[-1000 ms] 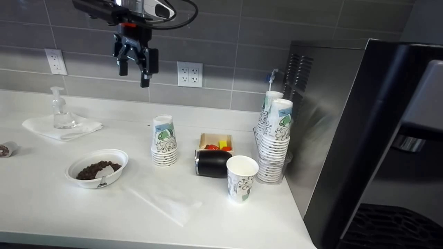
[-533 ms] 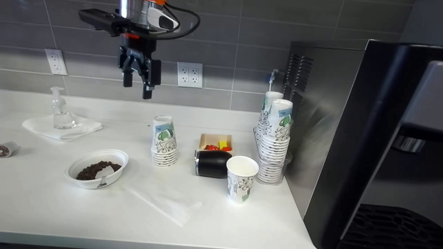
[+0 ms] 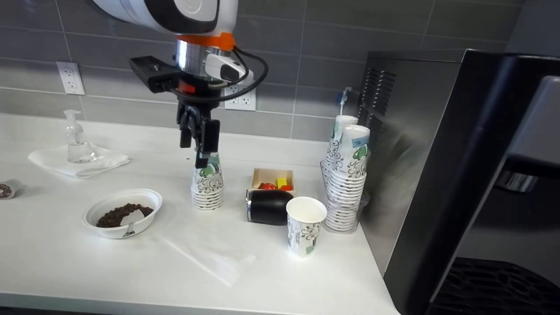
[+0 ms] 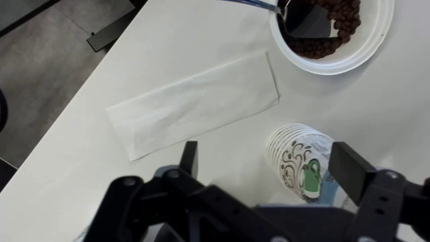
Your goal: Wipe the counter with the tissue paper
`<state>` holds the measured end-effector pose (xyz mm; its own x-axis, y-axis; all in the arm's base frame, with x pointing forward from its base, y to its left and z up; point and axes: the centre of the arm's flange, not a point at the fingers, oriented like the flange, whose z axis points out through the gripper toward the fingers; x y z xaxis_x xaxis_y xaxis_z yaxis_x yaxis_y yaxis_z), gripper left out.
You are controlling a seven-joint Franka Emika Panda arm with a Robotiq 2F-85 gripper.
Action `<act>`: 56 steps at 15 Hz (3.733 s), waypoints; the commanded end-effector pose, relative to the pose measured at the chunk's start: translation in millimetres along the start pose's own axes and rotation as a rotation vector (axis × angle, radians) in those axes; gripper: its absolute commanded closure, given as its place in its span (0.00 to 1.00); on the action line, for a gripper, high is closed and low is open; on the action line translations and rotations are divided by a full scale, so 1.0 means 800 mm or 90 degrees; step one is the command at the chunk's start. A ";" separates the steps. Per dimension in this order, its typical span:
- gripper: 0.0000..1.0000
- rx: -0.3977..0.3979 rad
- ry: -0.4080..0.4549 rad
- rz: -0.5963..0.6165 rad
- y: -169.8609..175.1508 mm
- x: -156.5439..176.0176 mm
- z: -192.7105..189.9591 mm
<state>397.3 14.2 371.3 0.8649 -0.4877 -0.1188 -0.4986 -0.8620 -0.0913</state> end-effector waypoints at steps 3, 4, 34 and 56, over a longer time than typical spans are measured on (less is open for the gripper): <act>0.00 -0.014 0.008 0.064 0.018 0.018 0.083; 0.00 -0.019 0.004 0.069 0.018 0.020 0.095; 0.98 -0.055 0.001 0.164 0.013 0.069 0.236; 0.97 -0.007 -0.107 0.192 0.020 0.085 0.250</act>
<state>423.0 -13.0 167.5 0.6431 -0.6848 -0.3426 -0.7154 -0.6969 0.0501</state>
